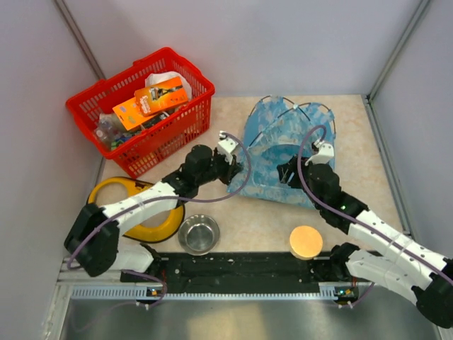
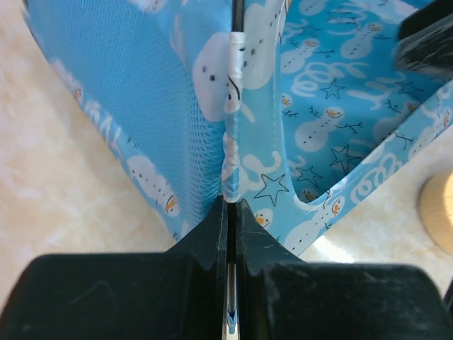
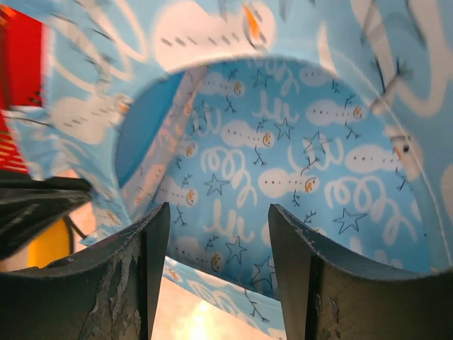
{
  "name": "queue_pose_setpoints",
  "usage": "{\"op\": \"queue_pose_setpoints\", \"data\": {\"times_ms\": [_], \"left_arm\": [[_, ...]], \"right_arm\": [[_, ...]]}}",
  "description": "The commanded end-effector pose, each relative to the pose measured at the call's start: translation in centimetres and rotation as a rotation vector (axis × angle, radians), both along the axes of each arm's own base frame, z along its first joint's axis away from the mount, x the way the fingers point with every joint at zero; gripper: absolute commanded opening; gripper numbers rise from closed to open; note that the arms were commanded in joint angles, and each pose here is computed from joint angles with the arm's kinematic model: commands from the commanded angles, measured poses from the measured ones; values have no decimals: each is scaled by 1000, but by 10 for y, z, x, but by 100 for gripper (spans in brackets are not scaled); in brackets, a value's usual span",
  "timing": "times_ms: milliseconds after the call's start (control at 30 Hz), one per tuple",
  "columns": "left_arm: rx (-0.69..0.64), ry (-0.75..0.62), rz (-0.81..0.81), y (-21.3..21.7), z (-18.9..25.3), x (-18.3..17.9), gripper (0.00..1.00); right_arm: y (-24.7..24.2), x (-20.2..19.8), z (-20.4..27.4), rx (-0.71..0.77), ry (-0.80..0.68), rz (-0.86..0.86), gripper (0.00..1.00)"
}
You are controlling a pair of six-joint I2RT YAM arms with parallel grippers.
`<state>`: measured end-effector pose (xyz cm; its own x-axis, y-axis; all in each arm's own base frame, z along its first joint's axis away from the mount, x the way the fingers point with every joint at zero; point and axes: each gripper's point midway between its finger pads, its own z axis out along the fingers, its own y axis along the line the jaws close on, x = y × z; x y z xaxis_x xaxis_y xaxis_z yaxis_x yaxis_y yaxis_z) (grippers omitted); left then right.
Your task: Set up the pet tent
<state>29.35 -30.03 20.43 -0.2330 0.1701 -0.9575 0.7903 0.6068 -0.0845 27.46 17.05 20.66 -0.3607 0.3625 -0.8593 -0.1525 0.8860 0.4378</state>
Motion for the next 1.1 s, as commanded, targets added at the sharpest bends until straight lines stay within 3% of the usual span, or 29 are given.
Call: {"op": "queue_pose_setpoints", "data": {"times_ms": [0, 167, 300, 500, 667, 900, 1067], "left_arm": [[-26, 102, 107, -7, -52, 21, 0], [-18, 180, 145, -12, -81, 27, 0], [-26, 154, 254, -2, -71, 43, 0], [-37, 126, 475, 19, -61, 73, 0], [45, 98, 516, 19, -64, 94, 0], [167, 71, 460, 15, -75, 116, 0], [187, 37, 354, 18, -69, 112, 0]], "right_arm": [[-2, 5, -18, -48, 57, -36, 58], [6, -3, -19, -24, 68, 28, 58], [4, -11, -14, -36, 89, 56, 58], [-10, -20, -41, -70, 206, 18, 58], [-15, -20, -62, -61, 263, 2, 58], [-24, -27, -92, -141, 386, 0, 73], [-27, -34, -97, -146, 410, 11, 76]]}}
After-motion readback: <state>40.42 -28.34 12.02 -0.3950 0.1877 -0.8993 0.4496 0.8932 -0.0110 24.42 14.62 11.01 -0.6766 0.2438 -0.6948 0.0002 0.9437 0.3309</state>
